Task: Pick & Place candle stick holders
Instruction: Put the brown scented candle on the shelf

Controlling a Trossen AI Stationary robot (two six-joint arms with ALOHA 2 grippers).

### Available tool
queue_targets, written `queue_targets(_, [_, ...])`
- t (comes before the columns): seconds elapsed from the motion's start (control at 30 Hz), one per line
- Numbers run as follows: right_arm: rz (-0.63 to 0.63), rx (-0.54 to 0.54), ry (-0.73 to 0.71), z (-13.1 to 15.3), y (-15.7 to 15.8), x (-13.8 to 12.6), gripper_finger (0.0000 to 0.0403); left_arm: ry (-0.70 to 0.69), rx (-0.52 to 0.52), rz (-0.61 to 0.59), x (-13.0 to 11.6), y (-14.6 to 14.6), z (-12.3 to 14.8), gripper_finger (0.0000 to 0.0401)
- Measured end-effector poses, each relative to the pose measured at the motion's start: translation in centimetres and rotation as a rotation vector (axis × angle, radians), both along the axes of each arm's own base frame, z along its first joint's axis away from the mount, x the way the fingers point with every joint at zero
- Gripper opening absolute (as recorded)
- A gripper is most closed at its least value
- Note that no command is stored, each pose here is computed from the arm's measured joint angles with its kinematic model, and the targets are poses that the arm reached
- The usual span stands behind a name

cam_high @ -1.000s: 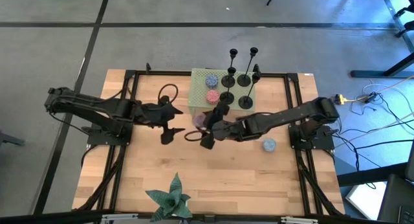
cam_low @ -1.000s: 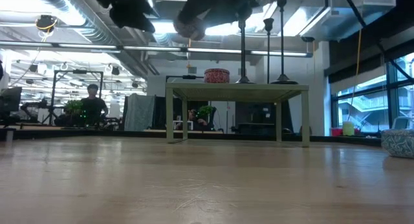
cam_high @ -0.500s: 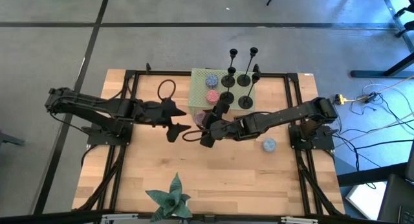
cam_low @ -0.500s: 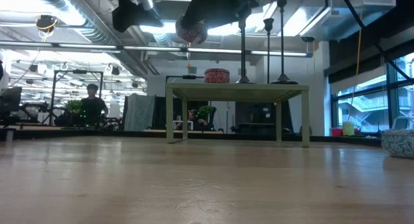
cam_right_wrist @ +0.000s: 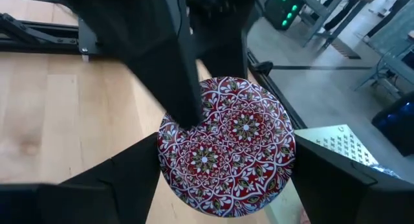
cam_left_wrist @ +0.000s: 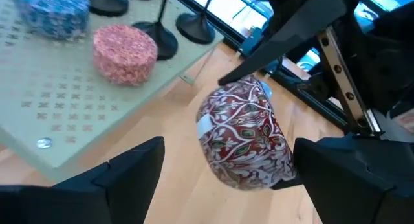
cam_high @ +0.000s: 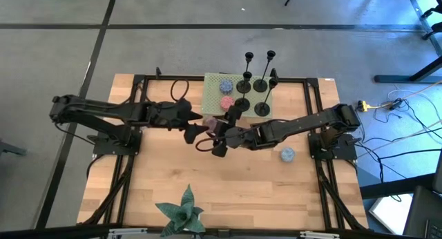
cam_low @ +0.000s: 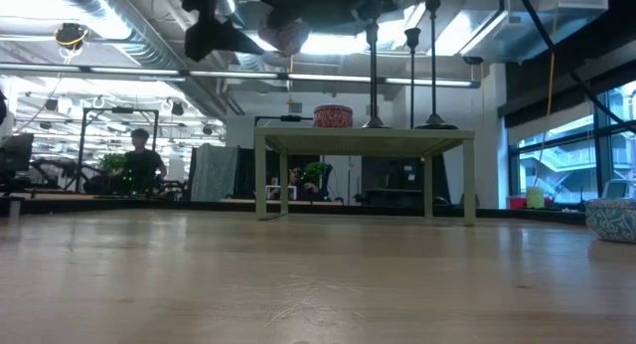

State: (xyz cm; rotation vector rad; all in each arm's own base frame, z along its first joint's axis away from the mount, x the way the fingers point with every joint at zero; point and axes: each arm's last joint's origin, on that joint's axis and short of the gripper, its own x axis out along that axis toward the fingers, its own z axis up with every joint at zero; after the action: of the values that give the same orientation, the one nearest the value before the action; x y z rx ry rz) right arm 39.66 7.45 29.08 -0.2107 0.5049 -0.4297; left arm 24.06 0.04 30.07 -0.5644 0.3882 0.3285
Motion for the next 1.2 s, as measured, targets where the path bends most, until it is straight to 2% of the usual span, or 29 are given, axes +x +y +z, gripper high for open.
queue_targets(0.2, [0.006,-0.013,-0.004,0.09,0.02,0.05,0.0307,-0.042,-0.019,-0.077,1.01,0.06,-0.07,0.0317])
queue_targets(0.5, [0.000,-0.029,0.005,0.07,-0.03,0.01,0.0307,-0.050,-0.019,-0.069,1.06,0.12,-0.02,0.0223])
queue_targets(0.83, [0.037,-0.085,0.040,0.07,-0.06,0.03,0.0318,-0.047,0.000,-0.048,1.04,0.33,-0.02,0.0229])
queue_targets(1.2, [0.044,-0.097,0.042,0.13,-0.03,0.02,0.0327,-0.035,0.026,-0.060,1.01,0.33,-0.08,0.0214])
